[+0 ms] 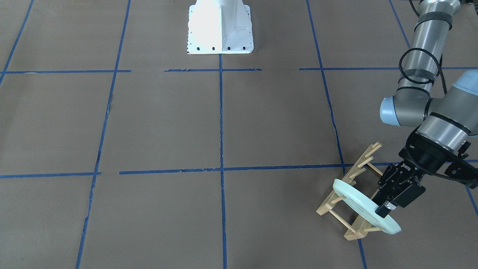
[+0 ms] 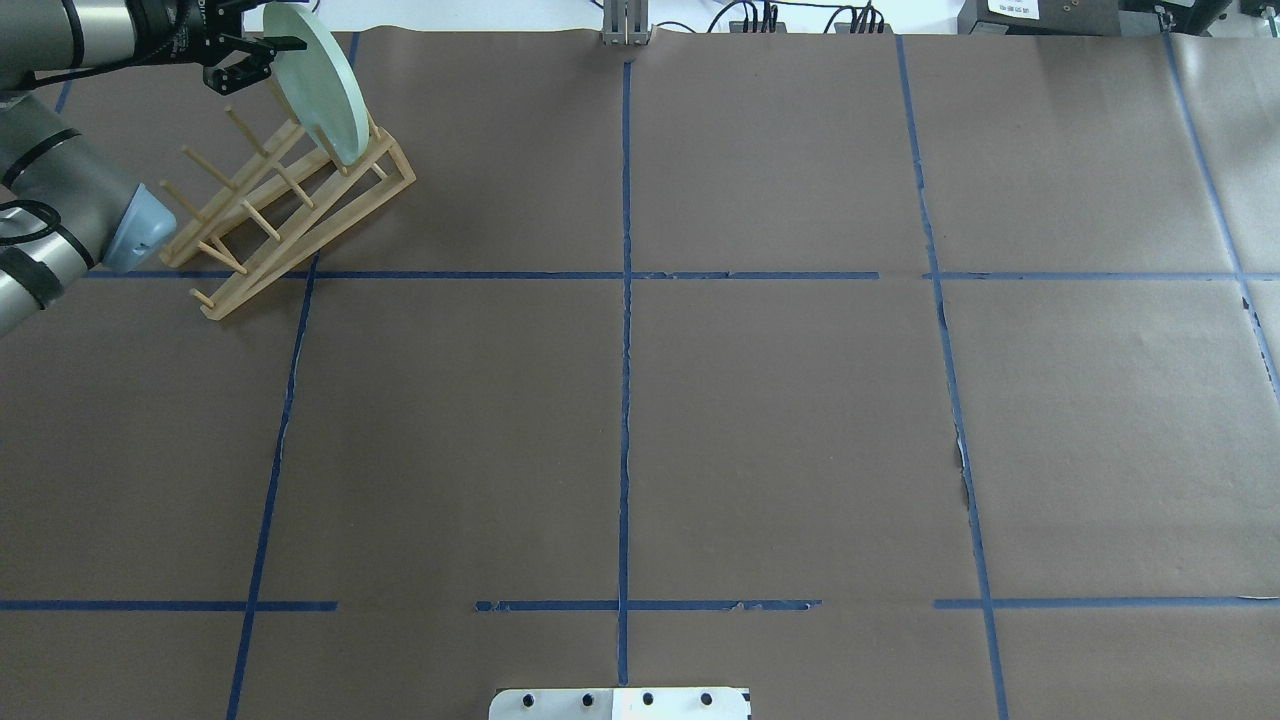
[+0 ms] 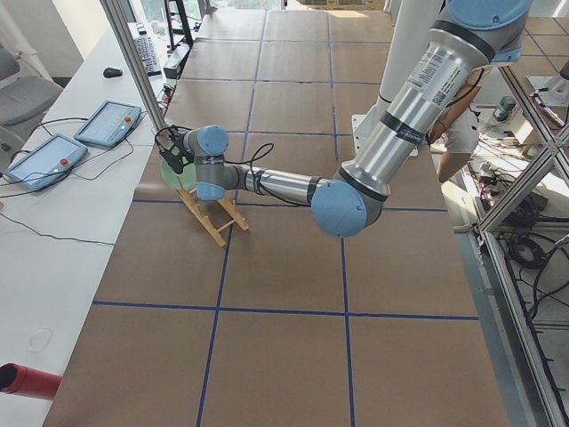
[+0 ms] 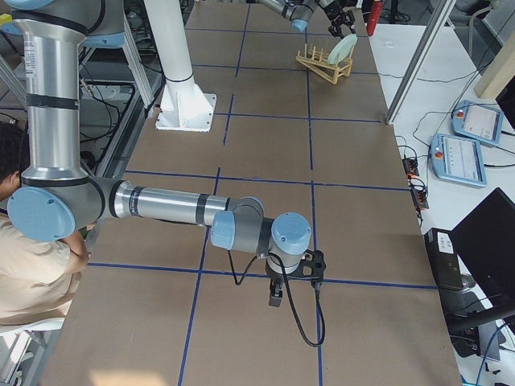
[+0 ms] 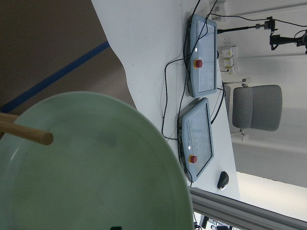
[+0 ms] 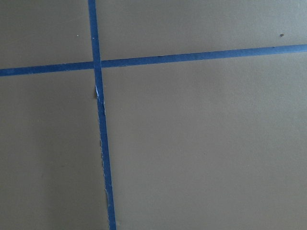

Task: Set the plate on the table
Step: 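Reach the left gripper to the pale green plate's rim in the rack and grasp it, then lift the green plate up out of the wooden rack with the left gripper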

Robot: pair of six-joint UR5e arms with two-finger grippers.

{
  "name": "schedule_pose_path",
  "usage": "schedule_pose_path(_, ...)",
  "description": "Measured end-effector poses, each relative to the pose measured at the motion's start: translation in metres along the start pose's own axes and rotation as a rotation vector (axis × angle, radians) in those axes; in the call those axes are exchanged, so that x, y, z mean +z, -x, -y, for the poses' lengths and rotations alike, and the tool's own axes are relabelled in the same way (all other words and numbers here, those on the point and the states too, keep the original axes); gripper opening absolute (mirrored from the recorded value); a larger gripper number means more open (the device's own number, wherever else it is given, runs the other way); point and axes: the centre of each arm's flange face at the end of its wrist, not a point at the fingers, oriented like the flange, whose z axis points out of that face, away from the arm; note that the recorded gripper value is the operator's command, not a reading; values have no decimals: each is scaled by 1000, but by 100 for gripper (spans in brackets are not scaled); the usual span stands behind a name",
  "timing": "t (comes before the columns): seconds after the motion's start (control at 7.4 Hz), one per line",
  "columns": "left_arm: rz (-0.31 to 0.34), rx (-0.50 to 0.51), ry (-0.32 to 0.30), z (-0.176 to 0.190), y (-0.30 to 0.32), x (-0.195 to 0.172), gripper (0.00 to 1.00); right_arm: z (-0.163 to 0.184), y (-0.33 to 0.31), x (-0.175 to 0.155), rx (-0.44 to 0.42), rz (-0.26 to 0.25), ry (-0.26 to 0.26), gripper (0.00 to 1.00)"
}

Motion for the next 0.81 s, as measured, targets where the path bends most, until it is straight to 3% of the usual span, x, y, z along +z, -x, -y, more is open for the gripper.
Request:
schedule_pose_path(0.14,-1,0,0,0,-1,0,0,0,0,0,0,0,0,100)
schedule_pose_path(0.54,-25,20,15,-10,-17,-2,0,0,0,0,0,0,0,100)
schedule_pose_path(0.81,-65,40,21,-15,-49,-25,0,0,0,0,0,0,0,100)
